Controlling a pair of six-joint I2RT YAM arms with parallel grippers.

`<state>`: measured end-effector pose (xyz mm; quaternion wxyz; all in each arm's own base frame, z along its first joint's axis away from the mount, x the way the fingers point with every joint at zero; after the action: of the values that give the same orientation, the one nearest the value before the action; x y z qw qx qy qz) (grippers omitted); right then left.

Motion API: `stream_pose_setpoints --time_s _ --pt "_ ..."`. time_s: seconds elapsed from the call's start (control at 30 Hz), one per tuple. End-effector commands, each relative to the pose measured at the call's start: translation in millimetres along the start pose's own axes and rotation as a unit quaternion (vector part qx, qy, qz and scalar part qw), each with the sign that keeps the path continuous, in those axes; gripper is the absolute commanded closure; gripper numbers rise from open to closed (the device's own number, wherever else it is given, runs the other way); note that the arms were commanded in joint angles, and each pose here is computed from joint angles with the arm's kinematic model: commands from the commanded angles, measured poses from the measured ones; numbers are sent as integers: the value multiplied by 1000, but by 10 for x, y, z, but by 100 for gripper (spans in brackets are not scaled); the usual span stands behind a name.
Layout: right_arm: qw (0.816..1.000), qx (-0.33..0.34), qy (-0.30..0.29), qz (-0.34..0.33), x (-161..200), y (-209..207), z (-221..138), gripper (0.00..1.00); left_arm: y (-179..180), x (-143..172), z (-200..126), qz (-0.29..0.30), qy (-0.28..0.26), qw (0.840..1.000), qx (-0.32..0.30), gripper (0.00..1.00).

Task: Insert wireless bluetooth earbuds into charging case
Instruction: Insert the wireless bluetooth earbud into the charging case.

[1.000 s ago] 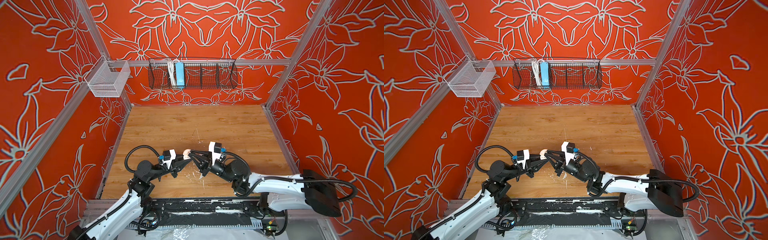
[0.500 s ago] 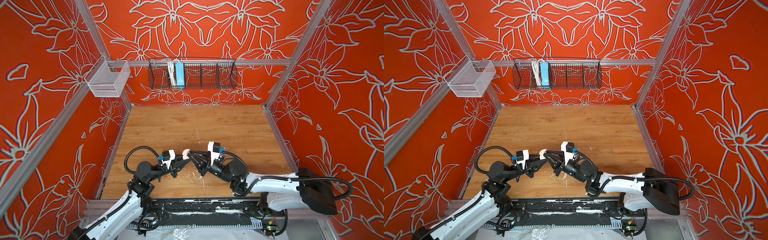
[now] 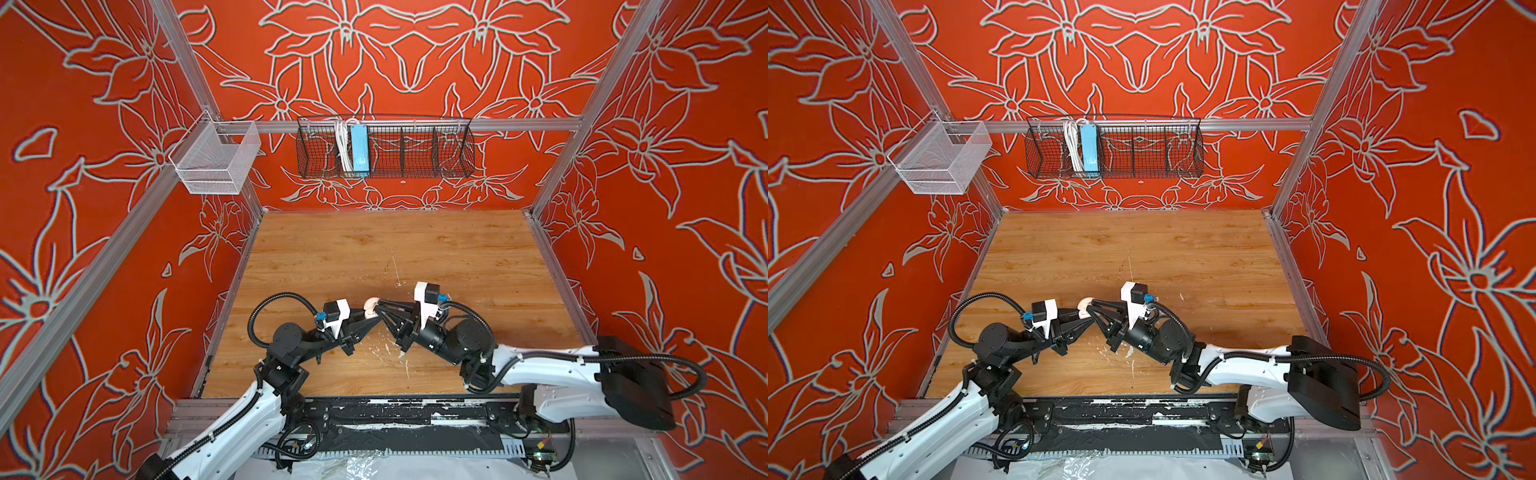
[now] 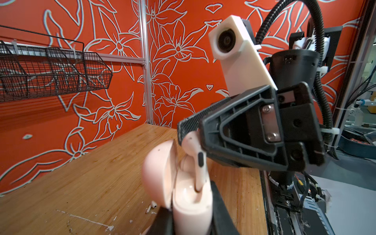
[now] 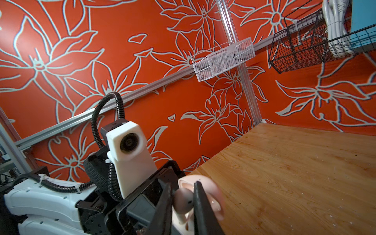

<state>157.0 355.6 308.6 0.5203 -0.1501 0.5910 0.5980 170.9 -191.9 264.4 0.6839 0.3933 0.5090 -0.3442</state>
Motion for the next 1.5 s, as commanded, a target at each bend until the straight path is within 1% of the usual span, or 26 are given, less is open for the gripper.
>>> stream_pose_setpoints --time_s 0.0,0.17,0.27,0.37,0.43,0.6,0.7,0.73,0.83,0.9,1.0,1.03,1.13,1.3,1.37,1.47 --pt "999 21 38 -15 104 -18 23 88 -16 -153 -11 23 -28 999 2 100" --pt "998 34 38 -21 54 -30 10 63 -18 -150 -11 24 -28 999 2 100" --pt "998 45 43 -26 39 -44 12 56 -19 -149 -10 23 -28 999 3 100" --pt "997 49 41 -40 -16 -29 -9 54 -19 -149 -10 23 -28 999 3 100" --pt "996 65 42 -50 -107 -23 -40 54 -18 -142 -8 23 -26 999 3 100" --pt "989 117 50 -75 -375 -17 -194 50 -18 -116 4 26 -20 999 5 100" --pt "979 176 62 -80 -491 -112 -318 49 -20 -106 19 27 -14 999 10 100" --pt "978 177 71 -83 -494 -101 -342 50 -19 -101 23 26 -13 1000 11 100" --pt "978 140 125 -89 -361 25 -402 50 -11 -91 30 25 -8 1000 9 100" --pt "975 128 153 -96 -251 81 -429 49 17 -78 34 22 -3 1000 2 100" --pt "966 148 177 -117 -136 66 -449 40 43 -58 44 19 4 1000 -5 100" --pt "962 157 184 -124 -105 50 -445 39 45 -58 46 19 4 1000 -5 100" --pt "955 169 199 -139 -33 45 -403 38 38 -63 51 19 4 1000 -1 100" --pt "951 173 213 -144 82 41 -298 38 31 -66 51 20 3 1000 1 100" --pt "949 186 209 -146 84 0 -278 39 28 -64 51 19 4 1000 2 100" --pt "944 223 188 -152 9 -105 -299 44 17 -80 44 22 0 1000 4 100"
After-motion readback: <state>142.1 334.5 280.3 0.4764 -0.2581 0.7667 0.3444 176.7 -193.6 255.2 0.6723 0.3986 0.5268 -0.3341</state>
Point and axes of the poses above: each gripper's point midway between its finger pads, its own z axis out along the fingers, its own y axis along the line the jaws close on, x = y × z, the point moved 2 cm from there along -z, back along the fingers, and after that the axes turned 10 degrees about z, right-handed, at the moved point
